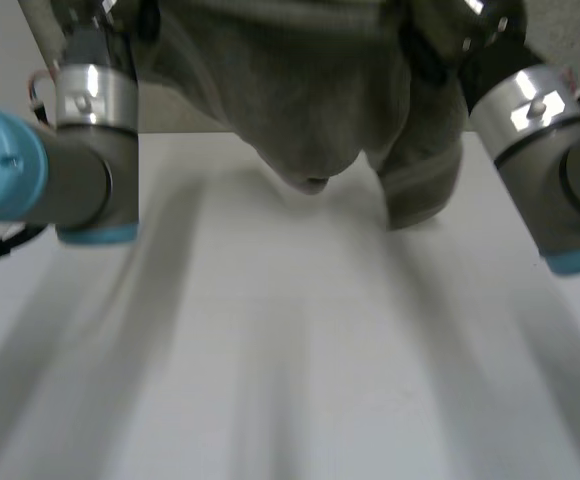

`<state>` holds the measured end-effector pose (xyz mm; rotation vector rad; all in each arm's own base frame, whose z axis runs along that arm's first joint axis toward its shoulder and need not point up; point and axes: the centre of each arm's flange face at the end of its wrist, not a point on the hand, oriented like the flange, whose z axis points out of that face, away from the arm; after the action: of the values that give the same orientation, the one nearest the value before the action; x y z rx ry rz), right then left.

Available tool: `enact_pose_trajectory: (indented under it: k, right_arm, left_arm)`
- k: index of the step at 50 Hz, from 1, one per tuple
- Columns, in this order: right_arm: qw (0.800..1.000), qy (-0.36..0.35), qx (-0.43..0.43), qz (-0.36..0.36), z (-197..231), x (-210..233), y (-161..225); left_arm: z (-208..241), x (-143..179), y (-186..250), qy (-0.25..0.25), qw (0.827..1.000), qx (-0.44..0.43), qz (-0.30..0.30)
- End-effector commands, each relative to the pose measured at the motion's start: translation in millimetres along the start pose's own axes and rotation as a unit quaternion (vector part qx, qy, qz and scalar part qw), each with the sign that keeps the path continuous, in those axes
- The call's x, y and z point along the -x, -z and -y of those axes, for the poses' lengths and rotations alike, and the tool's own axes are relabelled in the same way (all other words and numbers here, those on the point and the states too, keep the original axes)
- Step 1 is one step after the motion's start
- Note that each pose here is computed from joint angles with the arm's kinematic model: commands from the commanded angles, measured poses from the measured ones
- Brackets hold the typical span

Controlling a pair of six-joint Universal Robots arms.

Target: Fold the towel.

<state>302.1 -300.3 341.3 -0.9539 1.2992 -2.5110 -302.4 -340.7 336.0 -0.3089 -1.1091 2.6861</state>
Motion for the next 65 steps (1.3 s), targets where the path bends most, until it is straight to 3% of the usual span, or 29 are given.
enact_pose_trajectory:
  k: [1, 3, 4, 6, 11, 17, 28, 34, 44, 55, 65]
  right_arm:
    - [0.983, -0.024, 0.161, 0.081, -38.8, 32.5, 44.5]
    - [0.956, -0.028, 0.257, 0.136, -65.2, 53.6, 75.0]
    - [0.956, -0.028, 0.257, 0.136, -65.4, 53.8, 75.1]
    - [0.919, -0.029, 0.340, 0.196, -91.1, 76.0, 107.7]
    - [0.891, -0.024, 0.389, 0.231, -114.2, 90.2, 135.8]
    - [0.899, -0.023, 0.378, 0.222, -116.0, 90.3, 137.5]
    - [0.927, -0.081, 0.330, 0.156, -78.5, 64.3, 115.5]
    - [0.940, -0.112, 0.307, 0.096, -69.4, 17.0, 95.4]
    - [0.941, -0.108, 0.291, 0.134, -63.0, -6.4, 72.9]
    - [0.934, -0.016, 0.283, 0.218, -112.3, 8.0, 40.5]
    - [0.920, 0.066, 0.264, 0.282, -166.3, 55.4, 28.1]
  left_arm:
    - [-40.6, -12.6, 85.4, -0.002, 0.987, 0.142, -0.074]
    - [-53.6, -8.5, 125.6, -0.006, 0.975, 0.203, -0.088]
    - [-53.6, -8.5, 125.8, -0.006, 0.975, 0.203, -0.088]
    - [-57.6, -5.2, 142.4, -0.007, 0.969, 0.228, -0.090]
    - [-67.5, 3.0, 183.3, -0.026, 0.947, 0.305, -0.096]
    - [-73.4, 15.4, 183.1, -0.056, 0.941, 0.322, -0.088]
    - [-59.7, 26.3, 168.2, -0.064, 0.950, 0.297, -0.068]
    - [-47.1, 33.5, 169.3, -0.068, 0.953, 0.290, -0.063]
    - [-33.4, 36.0, 165.7, -0.070, 0.957, 0.274, -0.058]
    - [-28.2, 35.6, 166.6, -0.069, 0.959, 0.270, -0.060]
    - [-27.9, 35.6, 166.9, -0.069, 0.959, 0.270, -0.060]
